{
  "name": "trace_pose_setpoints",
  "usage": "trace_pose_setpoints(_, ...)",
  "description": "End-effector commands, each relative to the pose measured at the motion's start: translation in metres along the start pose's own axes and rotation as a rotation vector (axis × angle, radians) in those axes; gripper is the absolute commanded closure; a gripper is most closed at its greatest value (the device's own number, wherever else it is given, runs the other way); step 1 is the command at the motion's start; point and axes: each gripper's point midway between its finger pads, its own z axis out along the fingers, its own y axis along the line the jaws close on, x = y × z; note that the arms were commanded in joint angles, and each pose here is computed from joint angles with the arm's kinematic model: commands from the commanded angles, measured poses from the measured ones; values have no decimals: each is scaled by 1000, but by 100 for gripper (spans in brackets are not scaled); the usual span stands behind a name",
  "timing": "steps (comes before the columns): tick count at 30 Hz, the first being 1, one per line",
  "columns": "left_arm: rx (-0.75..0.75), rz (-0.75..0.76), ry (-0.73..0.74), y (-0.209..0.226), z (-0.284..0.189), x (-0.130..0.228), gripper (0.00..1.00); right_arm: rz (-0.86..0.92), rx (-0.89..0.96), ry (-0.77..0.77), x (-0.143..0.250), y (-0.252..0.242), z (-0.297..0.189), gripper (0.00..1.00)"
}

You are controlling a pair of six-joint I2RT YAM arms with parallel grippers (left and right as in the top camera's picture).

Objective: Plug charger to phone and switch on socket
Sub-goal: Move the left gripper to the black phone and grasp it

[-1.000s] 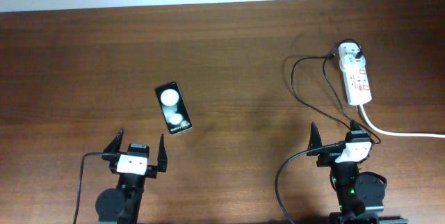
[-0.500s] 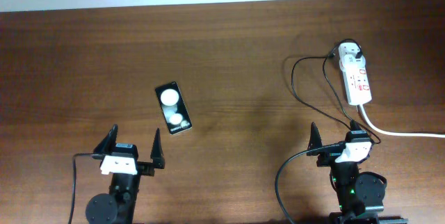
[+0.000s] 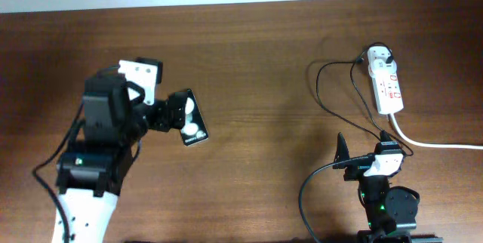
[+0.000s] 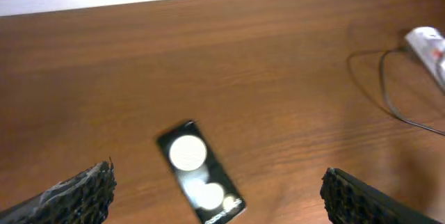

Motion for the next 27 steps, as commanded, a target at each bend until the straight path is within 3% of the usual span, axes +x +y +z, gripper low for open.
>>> trace_pose_setpoints(1, 177, -10, 28, -30, 7, -1, 1, -4, 1, 3, 2, 0, 0, 1)
trace_pose_setpoints(3, 261, -14, 37, -43, 10, 0, 2, -4, 1, 3, 2, 0, 0, 1)
trace_pose_setpoints(5, 232, -42, 30, -38, 12, -3, 1, -4, 1, 3, 2, 0, 0, 1)
trace_pose_setpoints(8, -70, -269, -22, 12, 9, -19, 1, -4, 1, 3, 2, 0, 0, 1)
trace_pose_setpoints(12, -255, -278, -26, 30, 7, -49, 1, -4, 0, 3, 2, 0, 0, 1)
trace_pose_setpoints(15, -291, -378, 86, 31, 30, -72, 1, -4, 1, 3, 2, 0, 0, 1)
trace_pose_setpoints(17, -336, -463, 232, 34, 59, -49, 1, -4, 1, 3, 2, 0, 0, 1)
trace_pose_setpoints(21, -359, -486, 504, 33, 118, 18, 1, -4, 1, 3, 2, 0, 0, 1)
trace_pose_setpoints(27, -373, -489, 698, 33, 160, 75, 1, -4, 1, 3, 2, 0, 0, 1)
